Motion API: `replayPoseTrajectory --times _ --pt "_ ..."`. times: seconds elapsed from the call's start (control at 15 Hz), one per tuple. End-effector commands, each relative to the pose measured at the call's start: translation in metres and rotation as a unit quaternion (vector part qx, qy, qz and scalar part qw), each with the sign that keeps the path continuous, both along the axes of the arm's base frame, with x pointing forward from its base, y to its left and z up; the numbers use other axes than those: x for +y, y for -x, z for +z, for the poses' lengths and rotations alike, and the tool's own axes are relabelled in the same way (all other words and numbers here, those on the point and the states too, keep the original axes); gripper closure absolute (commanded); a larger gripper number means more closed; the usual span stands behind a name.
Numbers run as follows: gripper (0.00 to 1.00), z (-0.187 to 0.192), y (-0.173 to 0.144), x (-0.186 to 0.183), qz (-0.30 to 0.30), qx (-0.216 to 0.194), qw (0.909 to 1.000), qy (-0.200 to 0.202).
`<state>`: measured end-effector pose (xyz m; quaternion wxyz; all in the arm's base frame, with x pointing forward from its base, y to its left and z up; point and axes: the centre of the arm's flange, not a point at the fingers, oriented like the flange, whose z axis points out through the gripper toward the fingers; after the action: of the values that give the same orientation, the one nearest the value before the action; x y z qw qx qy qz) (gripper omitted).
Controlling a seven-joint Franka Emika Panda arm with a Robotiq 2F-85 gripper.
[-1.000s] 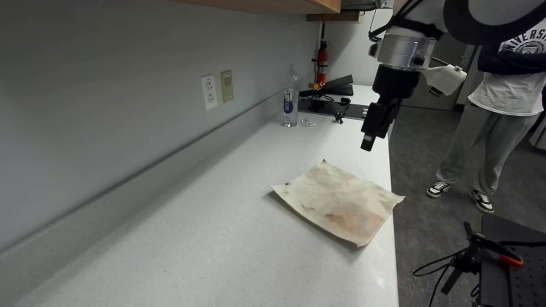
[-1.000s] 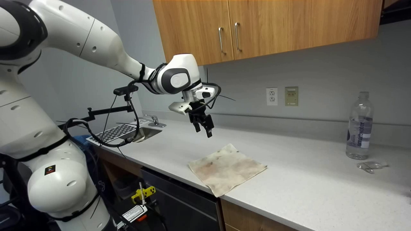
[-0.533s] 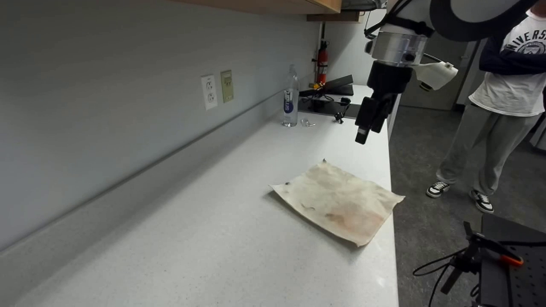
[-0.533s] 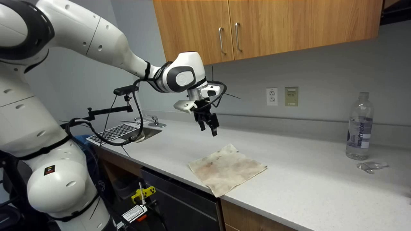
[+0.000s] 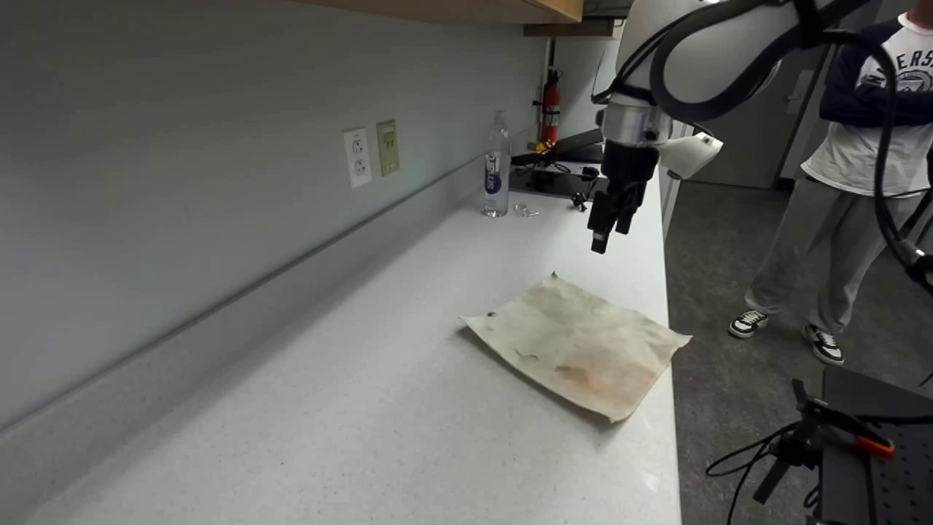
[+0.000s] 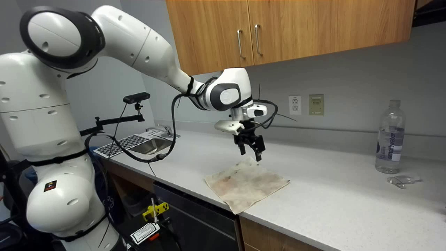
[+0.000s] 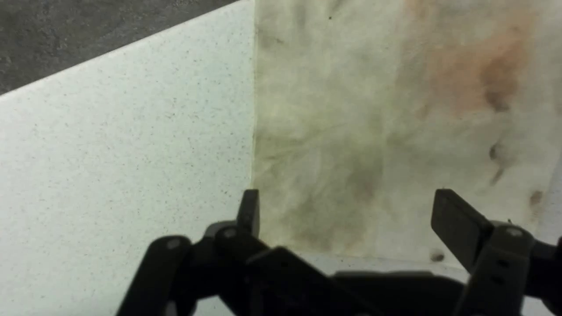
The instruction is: Fold the towel on the counter
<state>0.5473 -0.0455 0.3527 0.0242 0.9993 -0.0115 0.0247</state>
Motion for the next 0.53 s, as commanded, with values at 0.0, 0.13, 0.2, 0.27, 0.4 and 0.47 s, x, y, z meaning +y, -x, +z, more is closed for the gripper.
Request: replayPoseTrajectory --times 0.0,0.13,0.2,0.27,0.4,0.47 --pt "0.0 -0.037 -0.045 -0.027 0.033 -0.005 0.9995 0.0" --pt "0.0 -0.045 -0.05 -0.032 0.044 0.001 0.999 -0.007" --pt "0.0 -0.042 -0.028 -0.024 0.027 0.004 0.9996 0.001" --pt "0.0 -0.048 -0.033 -0.026 0.031 0.006 0.9995 0.0" --pt "0.0 -0.051 -0.039 -0.027 0.034 0.007 0.9994 0.0" --pt "0.0 -0.051 -0.04 -0.027 0.035 0.006 0.9994 0.0"
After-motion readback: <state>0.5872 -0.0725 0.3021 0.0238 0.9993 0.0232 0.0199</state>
